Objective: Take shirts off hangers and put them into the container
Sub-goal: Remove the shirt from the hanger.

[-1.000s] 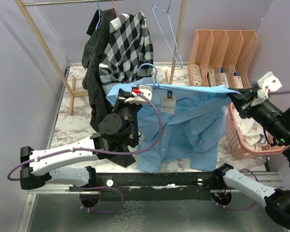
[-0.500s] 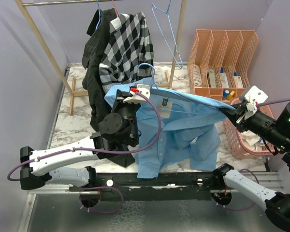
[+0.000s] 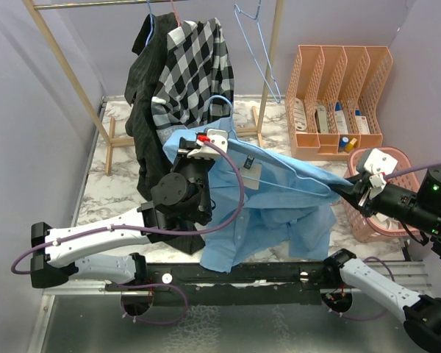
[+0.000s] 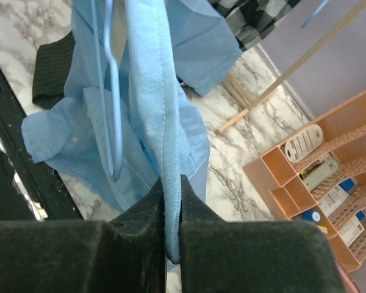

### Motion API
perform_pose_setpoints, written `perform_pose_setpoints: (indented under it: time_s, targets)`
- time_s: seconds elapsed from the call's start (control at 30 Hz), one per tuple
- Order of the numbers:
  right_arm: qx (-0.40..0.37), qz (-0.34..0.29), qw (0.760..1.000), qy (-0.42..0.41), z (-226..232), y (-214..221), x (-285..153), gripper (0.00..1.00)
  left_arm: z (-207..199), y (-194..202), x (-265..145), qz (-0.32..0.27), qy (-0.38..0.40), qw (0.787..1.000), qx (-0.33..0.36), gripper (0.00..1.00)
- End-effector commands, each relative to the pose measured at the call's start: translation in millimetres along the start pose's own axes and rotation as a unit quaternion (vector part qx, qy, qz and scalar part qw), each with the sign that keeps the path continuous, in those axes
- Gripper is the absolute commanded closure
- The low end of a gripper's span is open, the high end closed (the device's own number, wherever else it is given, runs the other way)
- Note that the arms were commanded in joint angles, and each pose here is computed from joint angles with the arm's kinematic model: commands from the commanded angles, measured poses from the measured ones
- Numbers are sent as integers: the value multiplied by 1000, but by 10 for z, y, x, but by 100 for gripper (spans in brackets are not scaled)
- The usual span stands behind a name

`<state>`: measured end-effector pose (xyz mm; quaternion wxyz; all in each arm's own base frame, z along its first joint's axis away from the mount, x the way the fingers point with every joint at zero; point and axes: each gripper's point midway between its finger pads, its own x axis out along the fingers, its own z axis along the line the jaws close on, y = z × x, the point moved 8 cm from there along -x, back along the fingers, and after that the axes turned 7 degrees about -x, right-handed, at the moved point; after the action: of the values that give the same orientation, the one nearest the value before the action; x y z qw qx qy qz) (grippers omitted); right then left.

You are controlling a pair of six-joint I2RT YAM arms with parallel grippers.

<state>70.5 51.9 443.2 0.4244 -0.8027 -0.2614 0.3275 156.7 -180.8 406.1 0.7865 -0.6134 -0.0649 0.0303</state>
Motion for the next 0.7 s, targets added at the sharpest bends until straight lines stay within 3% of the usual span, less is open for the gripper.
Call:
perform_pose_setpoints:
  time_s: [0.0, 0.07, 0.2, 0.4, 0.67]
  targets:
    - [-2, 38, 998, -43, 181, 212, -77, 89, 348, -76, -43, 22, -52, 993, -103, 100]
    - [-3, 36, 998, -53, 199, 223, -55, 65, 348, -76, -52, 22, -50, 993, -104, 100]
    - [-5, 28, 999, -46, 167, 157, -81, 34, 308, -55, -64, 25, -50, 994, -94, 100]
    - [-24, -40, 999, -4, 55, -227, -381, 32, 149, 15, -113, 29, -39, 996, -75, 100]
    - [-20, -102, 992, -72, 155, -442, -413, 38, -456, 83, -194, 42, -30, 999, 17, 100]
